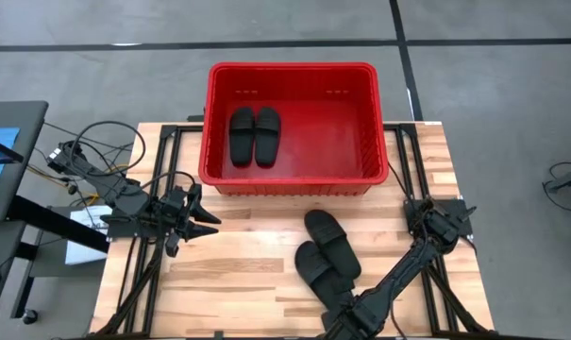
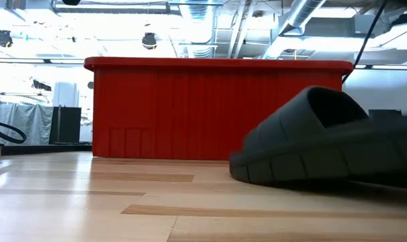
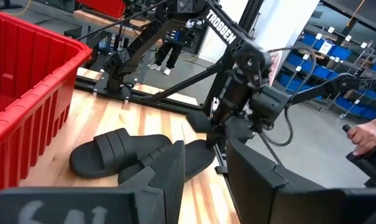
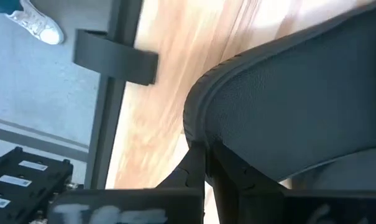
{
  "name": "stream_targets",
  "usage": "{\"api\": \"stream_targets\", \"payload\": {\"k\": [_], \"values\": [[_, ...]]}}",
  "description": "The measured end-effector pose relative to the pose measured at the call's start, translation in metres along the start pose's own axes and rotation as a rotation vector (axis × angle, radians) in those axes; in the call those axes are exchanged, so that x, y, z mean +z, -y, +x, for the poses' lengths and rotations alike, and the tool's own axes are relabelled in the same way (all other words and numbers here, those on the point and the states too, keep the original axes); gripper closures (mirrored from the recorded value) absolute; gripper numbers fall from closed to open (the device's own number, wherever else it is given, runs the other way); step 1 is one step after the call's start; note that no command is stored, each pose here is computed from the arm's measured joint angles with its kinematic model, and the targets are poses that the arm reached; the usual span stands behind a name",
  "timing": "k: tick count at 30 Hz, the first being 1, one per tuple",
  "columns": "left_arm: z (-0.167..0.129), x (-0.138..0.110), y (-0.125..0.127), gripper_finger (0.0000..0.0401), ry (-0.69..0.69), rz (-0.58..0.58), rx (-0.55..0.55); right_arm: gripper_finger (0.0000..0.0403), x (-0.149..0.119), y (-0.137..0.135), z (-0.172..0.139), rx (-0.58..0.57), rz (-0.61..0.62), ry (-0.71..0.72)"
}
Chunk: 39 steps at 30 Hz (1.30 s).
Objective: Pick and place slides into bin
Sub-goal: Put the black slide into the red organizer bin
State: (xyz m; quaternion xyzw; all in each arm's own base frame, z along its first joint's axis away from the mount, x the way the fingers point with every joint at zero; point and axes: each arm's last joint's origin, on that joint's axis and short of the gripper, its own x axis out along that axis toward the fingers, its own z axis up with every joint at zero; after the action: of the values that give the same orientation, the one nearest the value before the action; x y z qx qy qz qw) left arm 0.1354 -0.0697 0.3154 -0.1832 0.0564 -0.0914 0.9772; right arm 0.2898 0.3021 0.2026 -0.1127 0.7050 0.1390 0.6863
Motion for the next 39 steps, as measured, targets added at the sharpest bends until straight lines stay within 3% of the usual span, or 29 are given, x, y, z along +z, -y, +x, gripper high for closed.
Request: {"api": "stream_targets", "payload": {"k": [13,21,27,39], "values": [[0.0,0.0,0.0,0.0293,0.0,-0.002,0.0,0.0402,-0.001,0.011,-0.081,-0.202,-0.019,0.092],[0.0,0.0,0.0,0.0293,0.0,-0.002,0.0,0.0402,0.005,0.025,-0.121,-0.302,0.032,0.279],[0.0,-0.001,0.0,0.0293,-0.009,0.001,0.004,0.0402,0.007,0.032,-0.139,-0.375,0.04,0.373],[0.0,-0.005,-0.002,0.0293,-0.046,-0.009,0.02,0.0402,0.014,0.049,-0.142,-0.561,0.074,0.433]]}}
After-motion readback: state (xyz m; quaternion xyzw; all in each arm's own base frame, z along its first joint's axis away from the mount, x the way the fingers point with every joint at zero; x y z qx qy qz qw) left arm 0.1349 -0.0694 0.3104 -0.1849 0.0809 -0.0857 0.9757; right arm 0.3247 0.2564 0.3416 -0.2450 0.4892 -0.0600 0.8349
